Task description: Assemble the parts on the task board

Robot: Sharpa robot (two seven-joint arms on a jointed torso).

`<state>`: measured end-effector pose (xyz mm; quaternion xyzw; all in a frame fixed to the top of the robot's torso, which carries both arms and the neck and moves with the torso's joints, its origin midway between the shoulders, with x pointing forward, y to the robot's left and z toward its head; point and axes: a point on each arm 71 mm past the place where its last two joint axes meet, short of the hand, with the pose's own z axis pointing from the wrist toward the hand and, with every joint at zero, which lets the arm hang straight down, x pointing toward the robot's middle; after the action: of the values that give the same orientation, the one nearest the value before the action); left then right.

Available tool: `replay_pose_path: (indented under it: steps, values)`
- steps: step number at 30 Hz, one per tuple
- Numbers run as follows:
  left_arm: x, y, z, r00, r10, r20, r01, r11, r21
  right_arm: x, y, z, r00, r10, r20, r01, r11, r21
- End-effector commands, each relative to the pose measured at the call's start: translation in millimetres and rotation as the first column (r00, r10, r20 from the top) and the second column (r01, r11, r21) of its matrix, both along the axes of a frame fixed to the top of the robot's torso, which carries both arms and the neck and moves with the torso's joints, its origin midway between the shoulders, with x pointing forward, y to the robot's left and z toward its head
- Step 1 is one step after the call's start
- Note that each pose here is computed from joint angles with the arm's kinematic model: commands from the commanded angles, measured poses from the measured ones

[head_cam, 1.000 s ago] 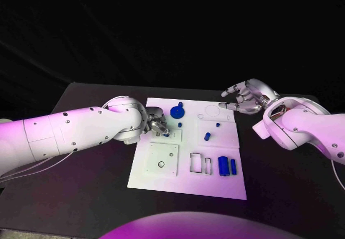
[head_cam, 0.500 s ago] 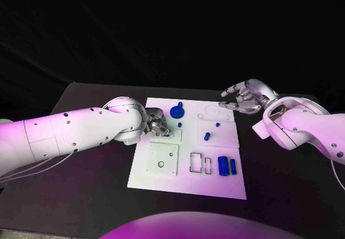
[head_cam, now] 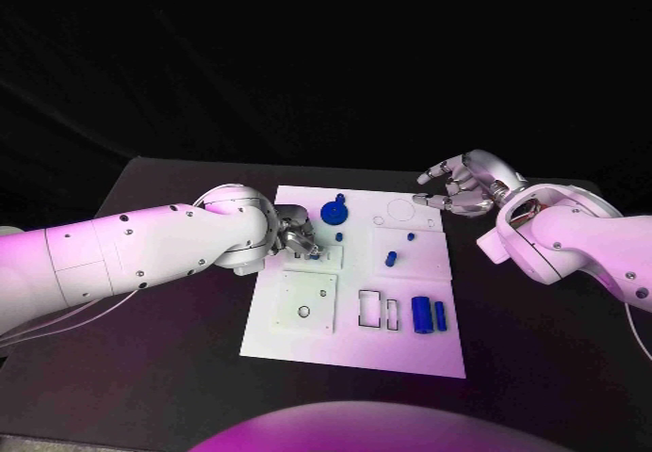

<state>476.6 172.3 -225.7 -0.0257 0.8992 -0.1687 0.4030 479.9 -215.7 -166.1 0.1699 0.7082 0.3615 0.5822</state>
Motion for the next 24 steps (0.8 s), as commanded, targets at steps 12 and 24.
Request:
replay_pose_path:
  steps: [12,24]
  values:
    - [-1.0,-0.2,0.3,1.000,-0.004,-0.012,0.004,1.000,-0.009,-0.4,0,-0.7,1.000,0.011,0.000,-0.011,1.000,-0.005]
    - [-0.7,1.6,15.0,1.000,0.000,0.008,0.000,0.999,-0.038,0.0,-1,-2.0,1.000,0.007,-0.002,-0.007,1.000,-0.006]
